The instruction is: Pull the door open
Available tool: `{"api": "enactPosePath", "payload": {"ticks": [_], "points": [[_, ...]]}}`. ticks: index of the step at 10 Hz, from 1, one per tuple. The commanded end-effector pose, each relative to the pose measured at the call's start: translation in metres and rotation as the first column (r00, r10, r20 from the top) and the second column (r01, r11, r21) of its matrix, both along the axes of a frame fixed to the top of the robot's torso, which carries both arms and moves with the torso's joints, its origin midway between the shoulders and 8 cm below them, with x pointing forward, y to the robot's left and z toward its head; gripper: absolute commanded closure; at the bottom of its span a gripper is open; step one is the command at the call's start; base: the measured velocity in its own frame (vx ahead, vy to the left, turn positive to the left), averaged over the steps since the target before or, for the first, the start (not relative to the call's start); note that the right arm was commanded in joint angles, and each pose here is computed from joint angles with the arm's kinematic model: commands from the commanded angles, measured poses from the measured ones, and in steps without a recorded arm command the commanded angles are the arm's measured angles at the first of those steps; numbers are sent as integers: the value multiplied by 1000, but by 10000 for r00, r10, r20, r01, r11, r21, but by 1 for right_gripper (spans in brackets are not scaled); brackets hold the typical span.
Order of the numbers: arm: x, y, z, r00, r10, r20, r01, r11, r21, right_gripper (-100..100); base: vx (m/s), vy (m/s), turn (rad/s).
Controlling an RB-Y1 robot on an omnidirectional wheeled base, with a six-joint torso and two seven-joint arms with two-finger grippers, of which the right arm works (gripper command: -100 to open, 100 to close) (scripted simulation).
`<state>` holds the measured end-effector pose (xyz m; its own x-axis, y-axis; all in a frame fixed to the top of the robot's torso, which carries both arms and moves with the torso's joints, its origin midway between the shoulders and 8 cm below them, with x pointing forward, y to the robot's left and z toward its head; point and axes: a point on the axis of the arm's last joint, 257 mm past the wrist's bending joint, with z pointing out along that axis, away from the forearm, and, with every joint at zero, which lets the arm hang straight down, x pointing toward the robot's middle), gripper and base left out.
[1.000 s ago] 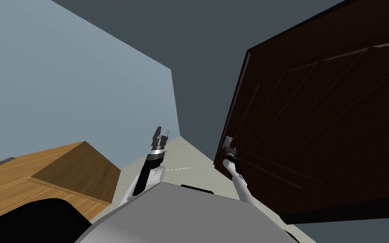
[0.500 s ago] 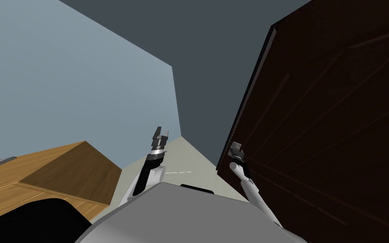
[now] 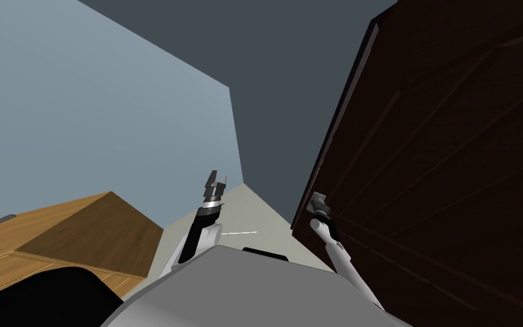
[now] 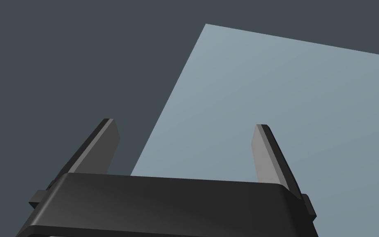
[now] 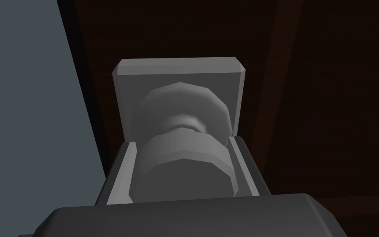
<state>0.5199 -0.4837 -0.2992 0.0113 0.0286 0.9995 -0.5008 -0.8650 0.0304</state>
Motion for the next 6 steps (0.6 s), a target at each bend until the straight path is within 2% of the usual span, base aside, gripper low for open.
{"api": "enactPosePath", "payload": {"ticks": [1, 3, 4, 6], "points": [[1, 2, 1, 10000, 26, 28, -26, 10000, 17, 100, -12, 3, 3], [1, 2, 1, 10000, 26, 28, -26, 10000, 17, 100, 0, 0, 0], [2, 3, -1, 9999, 133, -6, -133, 9999, 60, 100, -146, -1, 124], [5, 5, 0, 9996, 264, 20, -264, 9996, 98, 100, -240, -24, 131]]}}
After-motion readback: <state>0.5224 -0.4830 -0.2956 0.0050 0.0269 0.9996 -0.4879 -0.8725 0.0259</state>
